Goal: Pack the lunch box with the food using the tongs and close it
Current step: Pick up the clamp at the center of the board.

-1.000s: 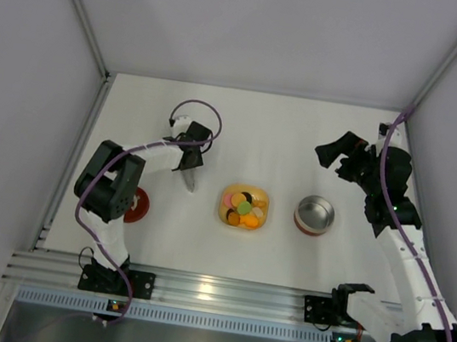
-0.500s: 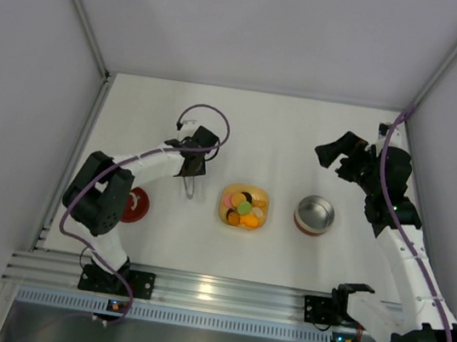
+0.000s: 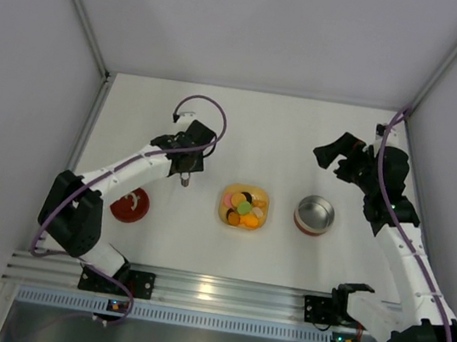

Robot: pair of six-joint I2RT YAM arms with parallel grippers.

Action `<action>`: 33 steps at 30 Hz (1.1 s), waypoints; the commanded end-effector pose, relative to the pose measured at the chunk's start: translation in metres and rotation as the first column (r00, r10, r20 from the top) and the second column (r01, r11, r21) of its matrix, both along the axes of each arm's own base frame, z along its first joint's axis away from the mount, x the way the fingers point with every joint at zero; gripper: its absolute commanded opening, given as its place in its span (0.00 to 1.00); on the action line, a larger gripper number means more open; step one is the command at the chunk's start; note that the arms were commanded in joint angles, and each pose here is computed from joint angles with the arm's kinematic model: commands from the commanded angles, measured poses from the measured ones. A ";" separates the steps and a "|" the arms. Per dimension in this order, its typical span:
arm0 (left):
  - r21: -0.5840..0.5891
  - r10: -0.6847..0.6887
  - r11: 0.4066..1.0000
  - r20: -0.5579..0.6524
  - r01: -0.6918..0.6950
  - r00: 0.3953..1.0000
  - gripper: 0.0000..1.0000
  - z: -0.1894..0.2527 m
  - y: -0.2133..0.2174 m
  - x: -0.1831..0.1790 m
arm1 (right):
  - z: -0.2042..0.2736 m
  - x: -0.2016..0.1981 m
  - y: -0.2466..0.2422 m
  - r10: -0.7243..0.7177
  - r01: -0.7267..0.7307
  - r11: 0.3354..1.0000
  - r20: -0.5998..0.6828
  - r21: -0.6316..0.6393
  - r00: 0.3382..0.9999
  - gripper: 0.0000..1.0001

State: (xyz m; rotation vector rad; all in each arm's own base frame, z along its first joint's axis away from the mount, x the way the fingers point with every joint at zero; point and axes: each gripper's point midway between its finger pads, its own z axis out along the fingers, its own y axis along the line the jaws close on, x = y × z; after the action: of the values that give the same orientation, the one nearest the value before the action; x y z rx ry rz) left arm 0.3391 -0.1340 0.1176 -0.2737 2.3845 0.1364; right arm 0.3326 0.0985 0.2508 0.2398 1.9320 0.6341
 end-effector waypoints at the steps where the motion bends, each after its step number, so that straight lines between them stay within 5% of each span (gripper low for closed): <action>1: -0.013 -0.029 0.999 0.074 0.030 0.997 0.57 0.043 -0.005 -0.002 | 0.004 0.003 0.002 0.011 -0.011 1.000 0.019 0.011 1.000 0.99; 15: -0.110 -0.305 0.944 0.066 0.311 0.950 0.51 0.100 -0.050 -0.065 | 0.006 0.001 0.004 0.021 -0.021 1.000 0.014 0.015 1.000 0.99; 33: -0.175 -0.600 0.789 -0.014 0.589 0.800 0.50 0.103 -0.098 -0.154 | 0.006 -0.002 0.001 0.013 -0.013 1.000 -0.001 -0.005 1.000 0.99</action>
State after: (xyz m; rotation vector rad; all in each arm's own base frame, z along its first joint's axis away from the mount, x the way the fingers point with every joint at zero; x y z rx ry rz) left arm 0.1960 -0.2289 0.2076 0.3895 2.4508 -0.3013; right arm 0.3296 0.1010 0.2427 0.2404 1.9647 0.6477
